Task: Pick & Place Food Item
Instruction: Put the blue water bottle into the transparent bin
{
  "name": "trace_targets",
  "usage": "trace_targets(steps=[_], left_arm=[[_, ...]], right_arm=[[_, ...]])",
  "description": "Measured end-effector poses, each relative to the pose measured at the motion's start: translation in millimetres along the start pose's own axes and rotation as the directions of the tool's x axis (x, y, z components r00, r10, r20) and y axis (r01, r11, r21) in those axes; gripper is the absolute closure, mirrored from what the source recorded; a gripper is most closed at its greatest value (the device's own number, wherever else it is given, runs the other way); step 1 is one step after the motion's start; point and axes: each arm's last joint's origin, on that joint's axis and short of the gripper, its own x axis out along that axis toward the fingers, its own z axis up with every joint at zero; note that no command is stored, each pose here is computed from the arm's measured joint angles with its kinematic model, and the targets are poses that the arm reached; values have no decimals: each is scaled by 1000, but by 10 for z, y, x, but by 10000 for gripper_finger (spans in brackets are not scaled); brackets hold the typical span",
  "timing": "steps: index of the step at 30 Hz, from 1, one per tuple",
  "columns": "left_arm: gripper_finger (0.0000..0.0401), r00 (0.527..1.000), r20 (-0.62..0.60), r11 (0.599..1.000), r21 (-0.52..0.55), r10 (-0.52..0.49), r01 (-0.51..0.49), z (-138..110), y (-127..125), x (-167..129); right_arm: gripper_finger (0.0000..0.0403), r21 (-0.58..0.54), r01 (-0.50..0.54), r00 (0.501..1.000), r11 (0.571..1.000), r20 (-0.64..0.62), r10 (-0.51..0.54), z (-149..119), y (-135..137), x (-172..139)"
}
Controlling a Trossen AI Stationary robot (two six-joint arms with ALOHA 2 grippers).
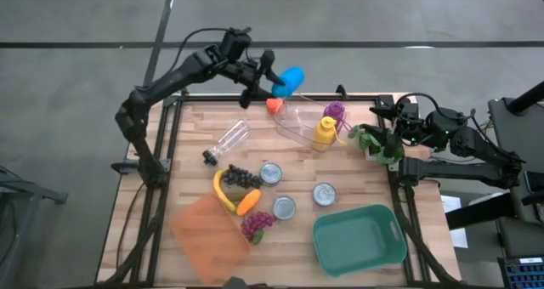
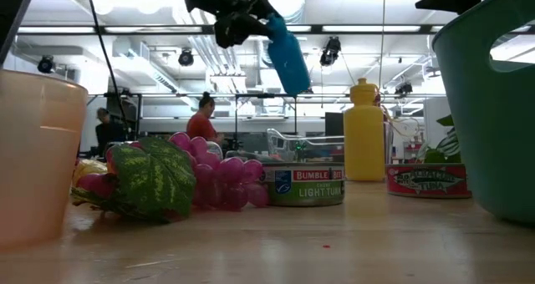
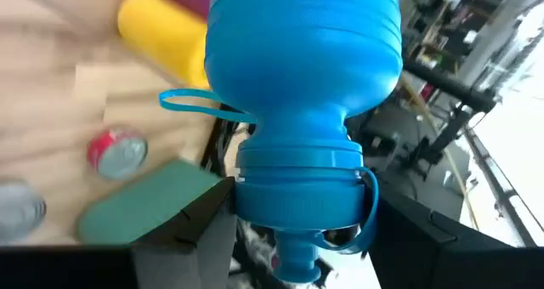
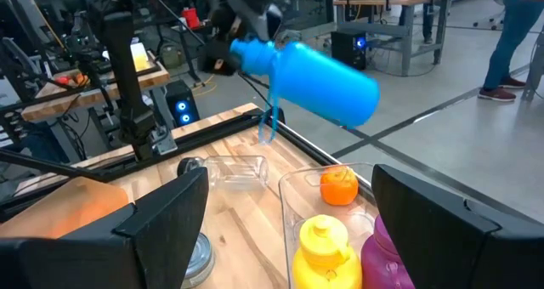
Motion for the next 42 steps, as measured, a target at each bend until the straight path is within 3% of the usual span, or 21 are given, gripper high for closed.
trace_targets(steps=[7, 16, 23, 28, 33, 42], left_arm=[[190, 998, -28, 977, -204, 56, -61, -40, 146, 166], [190, 998, -34, 938, -340, 54, -62, 135, 410, 378], [190, 999, -32, 885, -466, 7, -21, 235, 551, 496], [190, 999, 19, 812, -583, 27, -11, 294, 669, 545], [190, 996, 86, 780, -624, 5, 50, 324, 674, 556], [190, 983, 181, 767, -629, -13, 126, 319, 659, 575]], right_arm=[[74, 0, 0, 1000, 1000, 0, 0, 0, 0, 0], [74, 0, 0, 1000, 1000, 0, 0, 0, 0, 0], [74, 0, 0, 1000, 1000, 0, 0, 0, 0, 0], [74, 0, 0, 1000, 1000, 0, 0, 0, 0, 0], [74, 0, 0, 1000, 1000, 0, 0, 0, 0, 0], [74, 0, 0, 1000, 1000, 0, 0, 0, 0, 0]])
